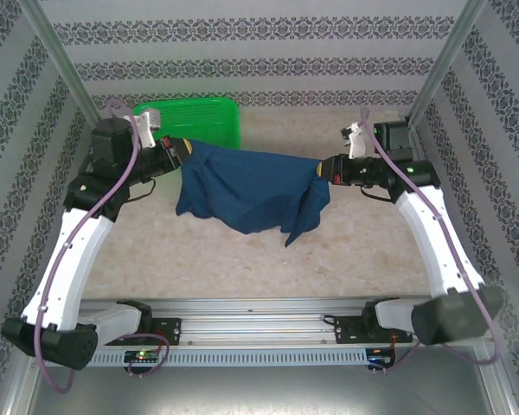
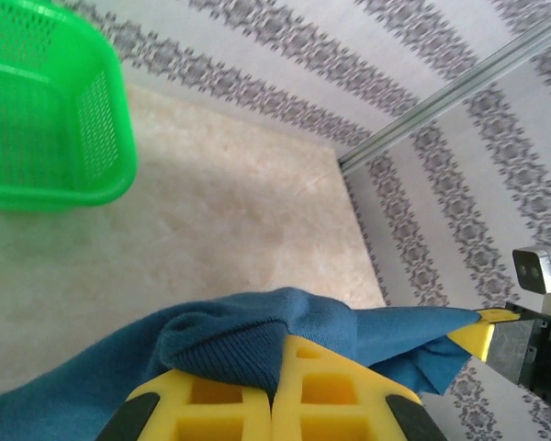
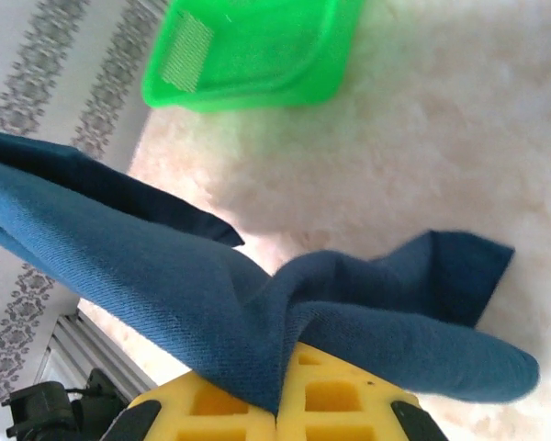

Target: Fold and stack the t-shirts

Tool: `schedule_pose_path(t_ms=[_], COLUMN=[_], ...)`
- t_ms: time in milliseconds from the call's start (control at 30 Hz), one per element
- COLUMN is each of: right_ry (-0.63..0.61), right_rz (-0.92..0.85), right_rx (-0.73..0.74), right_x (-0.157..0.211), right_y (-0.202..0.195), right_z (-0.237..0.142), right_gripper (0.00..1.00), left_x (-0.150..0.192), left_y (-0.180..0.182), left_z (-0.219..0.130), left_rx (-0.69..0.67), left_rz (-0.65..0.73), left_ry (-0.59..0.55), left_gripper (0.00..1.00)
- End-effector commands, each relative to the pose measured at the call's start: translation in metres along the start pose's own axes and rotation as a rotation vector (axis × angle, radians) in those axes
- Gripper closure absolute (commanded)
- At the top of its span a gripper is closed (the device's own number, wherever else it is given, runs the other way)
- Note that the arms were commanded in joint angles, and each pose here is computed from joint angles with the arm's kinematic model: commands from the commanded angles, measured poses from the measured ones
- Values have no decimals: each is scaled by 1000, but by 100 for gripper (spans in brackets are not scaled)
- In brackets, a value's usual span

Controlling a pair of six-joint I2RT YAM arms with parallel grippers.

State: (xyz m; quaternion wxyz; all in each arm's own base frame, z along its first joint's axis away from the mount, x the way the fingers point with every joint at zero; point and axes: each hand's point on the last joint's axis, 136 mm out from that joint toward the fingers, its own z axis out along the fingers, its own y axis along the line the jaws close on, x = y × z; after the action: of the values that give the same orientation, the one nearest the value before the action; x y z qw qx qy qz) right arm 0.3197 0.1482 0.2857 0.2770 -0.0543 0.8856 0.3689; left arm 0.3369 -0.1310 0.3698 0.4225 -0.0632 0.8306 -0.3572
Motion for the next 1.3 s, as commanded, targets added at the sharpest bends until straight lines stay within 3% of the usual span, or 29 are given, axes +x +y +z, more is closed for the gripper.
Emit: schedule_pose_path(t_ms=[0,300,433,567,633,700,767,833,933,1033,1267], right_ry=[62,161,142,17,-48,-92,-65,36,226,370,547], right_rz=[64,133,124,110,53,-31,-112,-148,-131,-167,-241], right_rx=[33,201,280,326,331,311,252,208,158,163,195], right_x=[3,-20,-44,-80,-90,-86,-56,-12,67,129,178], right_y=[-11,-76,-104,-112,-99,-74,-45,-27,-18,-15,-5], right_z=[6,59,89,94,83,70,65,68,85,112,177], right_gripper=[96,91,82,50,42,35,28,28,28,30,34], left_x=[-8,8,7,-4,-10,-12,-5,9,40,77,139], left_y=[9,80,109,92,74,58,44,38,36,54,89], left_z=[13,63,89,114,108,94,72,50,20,-4,-33], left_rx=[-3,-245,-337,-231,-206,-175,-142,-133,-116,-181,-264], left_rz=[4,41,76,37,37,18,-4,-30,-59,-72,-102], left_ry=[-31,83,112,106,74,43,22,21,48,97,165], left_gripper=[100,99,95,51,31,22,19,17,16,16,16])
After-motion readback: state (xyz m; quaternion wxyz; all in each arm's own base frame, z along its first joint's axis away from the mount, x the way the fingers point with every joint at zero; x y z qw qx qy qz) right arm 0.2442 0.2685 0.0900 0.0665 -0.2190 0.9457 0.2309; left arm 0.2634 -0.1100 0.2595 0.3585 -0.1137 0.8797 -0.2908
